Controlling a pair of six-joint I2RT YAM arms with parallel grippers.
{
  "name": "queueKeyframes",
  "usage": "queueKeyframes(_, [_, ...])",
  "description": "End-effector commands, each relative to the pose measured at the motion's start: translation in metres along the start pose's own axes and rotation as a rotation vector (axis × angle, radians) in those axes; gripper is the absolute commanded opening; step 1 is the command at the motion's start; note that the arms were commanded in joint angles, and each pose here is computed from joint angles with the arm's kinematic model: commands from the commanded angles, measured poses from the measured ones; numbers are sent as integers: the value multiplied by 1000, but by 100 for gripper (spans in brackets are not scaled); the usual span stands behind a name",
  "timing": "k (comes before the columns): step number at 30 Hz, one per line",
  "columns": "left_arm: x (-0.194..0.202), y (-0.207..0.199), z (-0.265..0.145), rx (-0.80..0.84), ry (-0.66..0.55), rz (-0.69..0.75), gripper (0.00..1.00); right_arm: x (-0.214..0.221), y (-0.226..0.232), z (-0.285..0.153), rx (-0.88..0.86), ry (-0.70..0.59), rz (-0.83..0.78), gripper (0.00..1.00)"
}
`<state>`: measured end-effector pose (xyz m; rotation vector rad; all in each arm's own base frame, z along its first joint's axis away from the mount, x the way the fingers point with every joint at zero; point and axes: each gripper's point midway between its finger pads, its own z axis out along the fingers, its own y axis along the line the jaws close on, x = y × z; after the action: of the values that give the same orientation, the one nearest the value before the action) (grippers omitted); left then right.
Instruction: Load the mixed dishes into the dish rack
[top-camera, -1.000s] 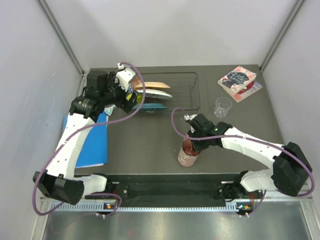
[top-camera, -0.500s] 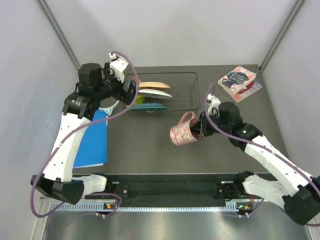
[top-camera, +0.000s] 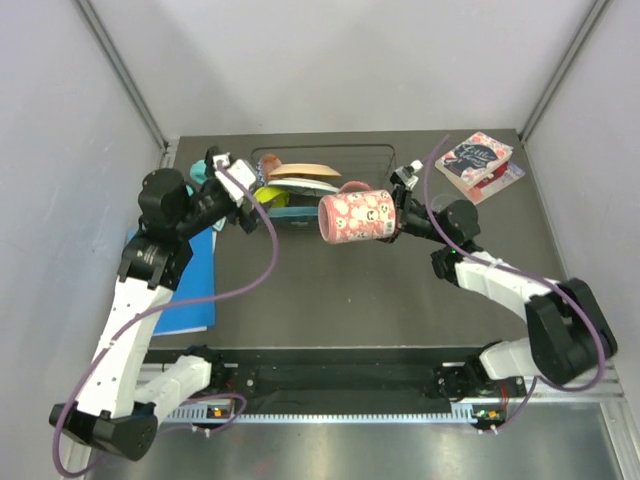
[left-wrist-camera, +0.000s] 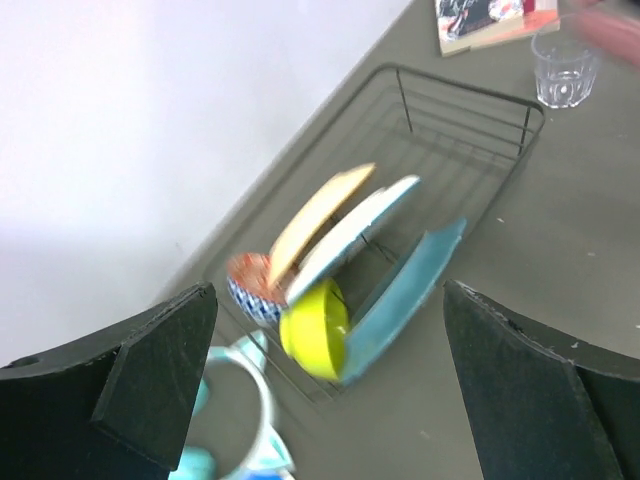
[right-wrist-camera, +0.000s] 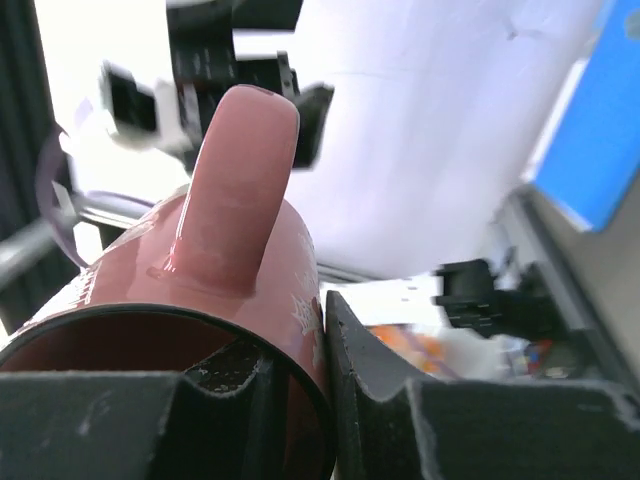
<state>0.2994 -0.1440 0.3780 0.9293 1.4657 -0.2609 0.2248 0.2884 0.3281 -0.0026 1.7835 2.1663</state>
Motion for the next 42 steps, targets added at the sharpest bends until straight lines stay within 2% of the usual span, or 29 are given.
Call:
queueKeyframes(1, [-34,-16,-3,61,-262,358,99,37,115,-23,-473,134,-98,0])
queueKeyframes(3, [-38,-21,-3,68,-315,432,99,39,112,-21,-462,153,-89,0])
queueKeyframes(6, [-22,-30,3,109,-321,621,99,42,112,-22,-450,178,-77,0])
queueKeyframes(7, [-28,-27,3,80,-350,723,99,44,113,-22,-449,186,-76,0])
queueKeyframes(9, [-20,-35,6,75,-396,794,99,51,113,-21,-441,220,-79,0])
queueKeyframes(10, [-29,-35,4,50,-443,852,99,54,115,-20,-442,242,-82,0])
queueKeyframes(14, [-34,-62,5,126,-541,957,99,69,105,-15,-400,341,-66,0])
queueKeyframes(20, [-47,-104,7,219,-657,1058,99,80,100,1,-392,435,-26,0])
queueKeyframes(25, [-50,-125,9,273,-675,1090,99,80,99,14,-410,453,-5,0])
queueKeyframes(33, [-45,-130,5,289,-660,1115,99,83,81,28,-383,462,84,0])
queueKeyframes(38, [-42,-133,2,310,-645,1108,81,88,78,35,-386,490,104,0])
queueKeyframes(39, [-43,-132,1,306,-644,1109,69,88,81,36,-394,494,97,0])
queueKeyframes(41, [-47,-132,-2,305,-649,1104,54,88,79,39,-396,498,98,0])
queueKeyframes(42, [-48,-132,-3,305,-647,1094,39,87,79,40,-398,500,99,0])
